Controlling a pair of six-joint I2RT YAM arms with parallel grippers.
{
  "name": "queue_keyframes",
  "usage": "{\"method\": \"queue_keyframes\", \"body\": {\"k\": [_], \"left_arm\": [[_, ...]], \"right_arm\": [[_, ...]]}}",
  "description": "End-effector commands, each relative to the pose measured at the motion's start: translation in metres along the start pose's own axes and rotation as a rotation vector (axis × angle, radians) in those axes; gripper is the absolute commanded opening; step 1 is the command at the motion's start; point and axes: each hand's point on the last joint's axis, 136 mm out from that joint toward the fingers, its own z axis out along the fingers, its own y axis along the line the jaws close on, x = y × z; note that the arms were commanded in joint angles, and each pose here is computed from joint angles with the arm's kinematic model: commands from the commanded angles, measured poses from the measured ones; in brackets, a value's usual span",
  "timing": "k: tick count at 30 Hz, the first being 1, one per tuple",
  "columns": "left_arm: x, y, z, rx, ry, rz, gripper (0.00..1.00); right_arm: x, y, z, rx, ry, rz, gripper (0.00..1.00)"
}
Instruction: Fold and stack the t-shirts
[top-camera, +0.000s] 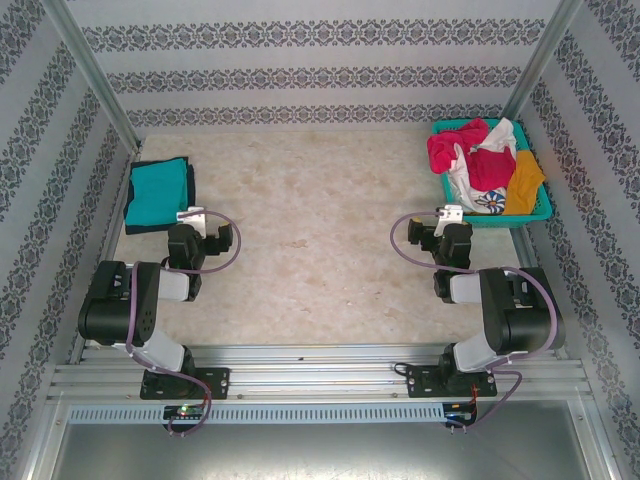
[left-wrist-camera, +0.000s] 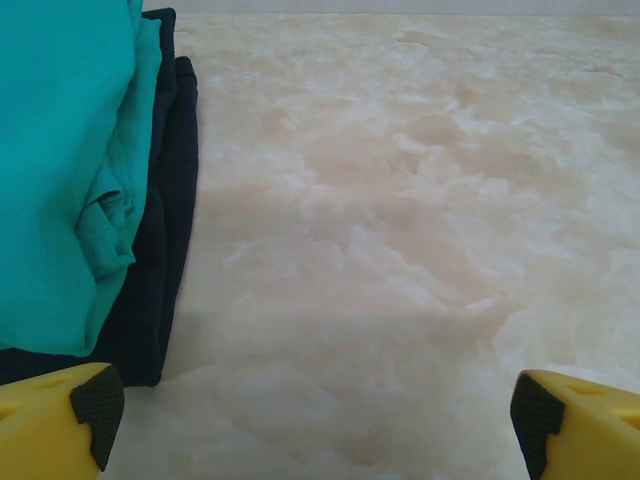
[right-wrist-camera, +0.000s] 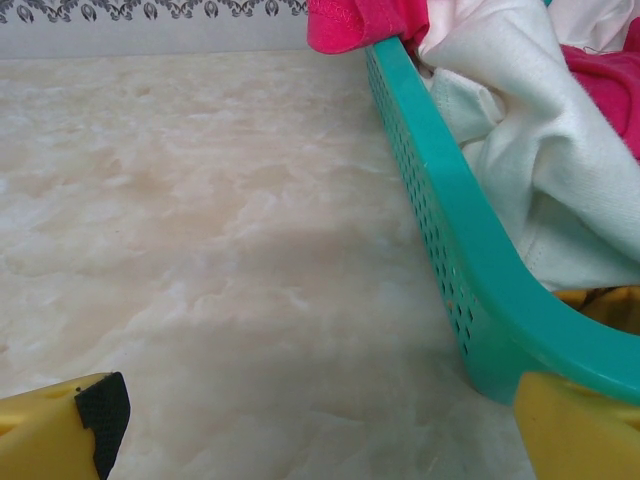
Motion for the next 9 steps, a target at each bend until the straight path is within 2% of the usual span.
{"method": "queue_keyframes", "body": {"k": [1, 9], "left_arm": [[-0.0105, -0.0014, 0.0010, 0.009, -0.040, 0.025, 1.00], [-0.0106, -0.0048, 0.0016, 0.025, -0.036, 0.029, 1.00]], "right_arm": [[-0.0166, 0.0037, 0.0030, -0.027, -0.043, 0.005, 0.98], [-0.0169, 0.0039, 0.0032, -0.027, -0.042, 0.004, 0.98]]}}
